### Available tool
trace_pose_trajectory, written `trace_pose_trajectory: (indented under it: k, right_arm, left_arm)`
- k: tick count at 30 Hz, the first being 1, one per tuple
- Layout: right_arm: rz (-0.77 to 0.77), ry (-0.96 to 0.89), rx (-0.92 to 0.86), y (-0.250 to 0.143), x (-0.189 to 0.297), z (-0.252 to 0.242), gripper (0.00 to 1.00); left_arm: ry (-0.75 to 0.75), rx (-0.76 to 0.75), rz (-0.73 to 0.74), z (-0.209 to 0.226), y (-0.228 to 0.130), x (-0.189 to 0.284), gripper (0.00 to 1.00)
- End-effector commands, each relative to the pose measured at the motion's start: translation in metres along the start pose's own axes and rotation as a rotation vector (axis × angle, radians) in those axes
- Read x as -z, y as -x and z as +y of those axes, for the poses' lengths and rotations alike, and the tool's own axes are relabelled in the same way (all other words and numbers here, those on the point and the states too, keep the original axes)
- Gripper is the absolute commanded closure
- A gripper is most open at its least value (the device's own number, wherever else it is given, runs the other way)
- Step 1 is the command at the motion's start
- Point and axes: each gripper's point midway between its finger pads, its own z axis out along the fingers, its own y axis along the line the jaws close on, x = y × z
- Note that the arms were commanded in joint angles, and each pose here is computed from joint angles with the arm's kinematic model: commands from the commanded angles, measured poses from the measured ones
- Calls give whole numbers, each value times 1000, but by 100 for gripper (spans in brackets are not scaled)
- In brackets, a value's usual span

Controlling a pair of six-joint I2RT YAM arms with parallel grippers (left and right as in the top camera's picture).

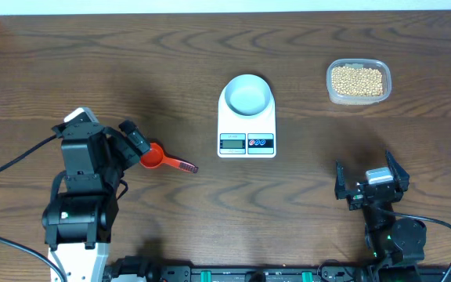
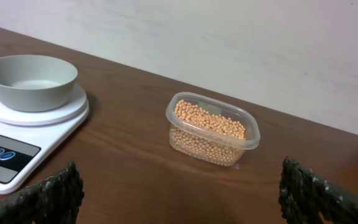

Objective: Scoop item into bowl and weigh 50g on scale
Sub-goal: 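Move the left gripper down over the red scoop's cup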

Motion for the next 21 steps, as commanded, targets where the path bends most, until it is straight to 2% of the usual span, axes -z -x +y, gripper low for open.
trace_pose_trajectory:
  k: [1,6,8,12,17,21]
  right_arm:
    - [-1,4,-9,0,0,1,1]
    - [-1,4,-9,0,0,1,1]
    - [-1,4,-9,0,0,1,1]
    - [-1,4,-9,0,0,1,1]
    - [-1,4,-9,0,0,1,1]
    - [-1,4,-9,0,0,1,1]
  left_arm:
    - [2,87,14,-3,3,-5,0]
    - [70,248,100,2,-12,-31,0]
    - [105,313,140,5,-21,-41,5]
    - [170,410,198,9,-35,-60,7]
    - [233,450,310,13,-60,-81,20]
    - [364,532,381,31,-85,-81,22]
